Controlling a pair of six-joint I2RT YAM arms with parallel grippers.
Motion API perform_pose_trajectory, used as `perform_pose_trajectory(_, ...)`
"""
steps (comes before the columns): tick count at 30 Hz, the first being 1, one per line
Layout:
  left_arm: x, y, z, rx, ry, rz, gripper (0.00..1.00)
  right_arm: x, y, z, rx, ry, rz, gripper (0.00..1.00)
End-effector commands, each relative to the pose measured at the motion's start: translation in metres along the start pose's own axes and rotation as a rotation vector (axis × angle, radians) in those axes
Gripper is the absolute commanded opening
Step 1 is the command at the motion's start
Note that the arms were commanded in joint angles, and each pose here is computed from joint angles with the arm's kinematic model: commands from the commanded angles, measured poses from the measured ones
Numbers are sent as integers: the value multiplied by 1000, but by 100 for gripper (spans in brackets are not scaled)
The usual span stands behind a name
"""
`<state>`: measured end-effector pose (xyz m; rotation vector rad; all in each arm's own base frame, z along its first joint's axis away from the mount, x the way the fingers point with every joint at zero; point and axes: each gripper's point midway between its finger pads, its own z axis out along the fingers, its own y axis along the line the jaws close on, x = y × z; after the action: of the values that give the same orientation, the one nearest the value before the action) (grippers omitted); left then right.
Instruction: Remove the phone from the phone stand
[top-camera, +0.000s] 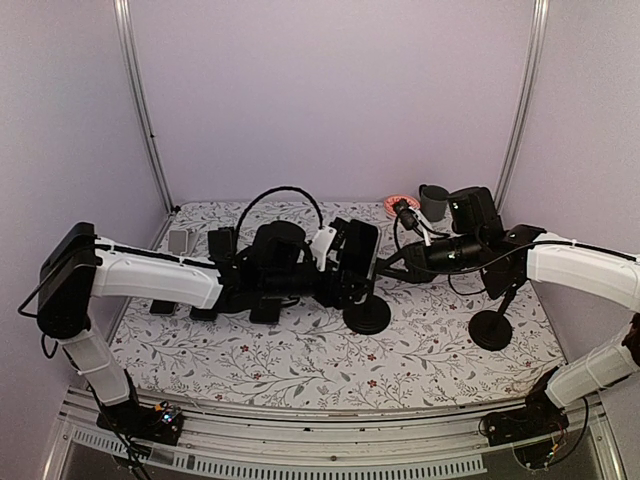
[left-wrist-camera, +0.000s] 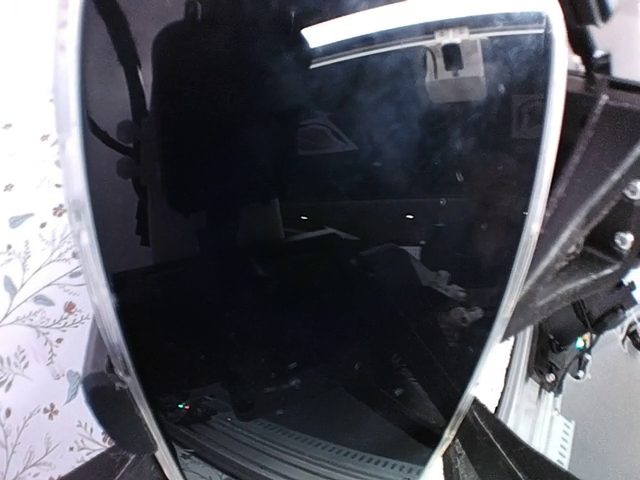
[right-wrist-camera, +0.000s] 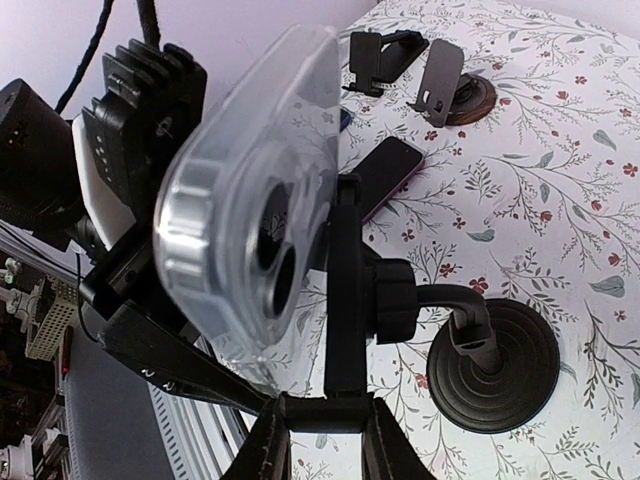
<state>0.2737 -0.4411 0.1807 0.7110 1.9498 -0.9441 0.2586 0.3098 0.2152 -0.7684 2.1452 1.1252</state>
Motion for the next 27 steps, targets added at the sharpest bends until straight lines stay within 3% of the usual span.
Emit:
perform_pose_trajectory(1,-23,-3,-5,69,-76,35,35,4,1,-10,8,16,34,0)
perform_pose_trajectory(7,-25,-59,-2,257,-72,97,34,-1,0,-8,12,-1,39,0)
perform_pose_trajectory(16,-33,-89,-28,385,-128,110,33,-8,-3,-7,27,-31,37,0)
perform_pose_trajectory(27,-53,-45,-77,193,-253,62,32,-27,-2,-9,38,-92,11,0)
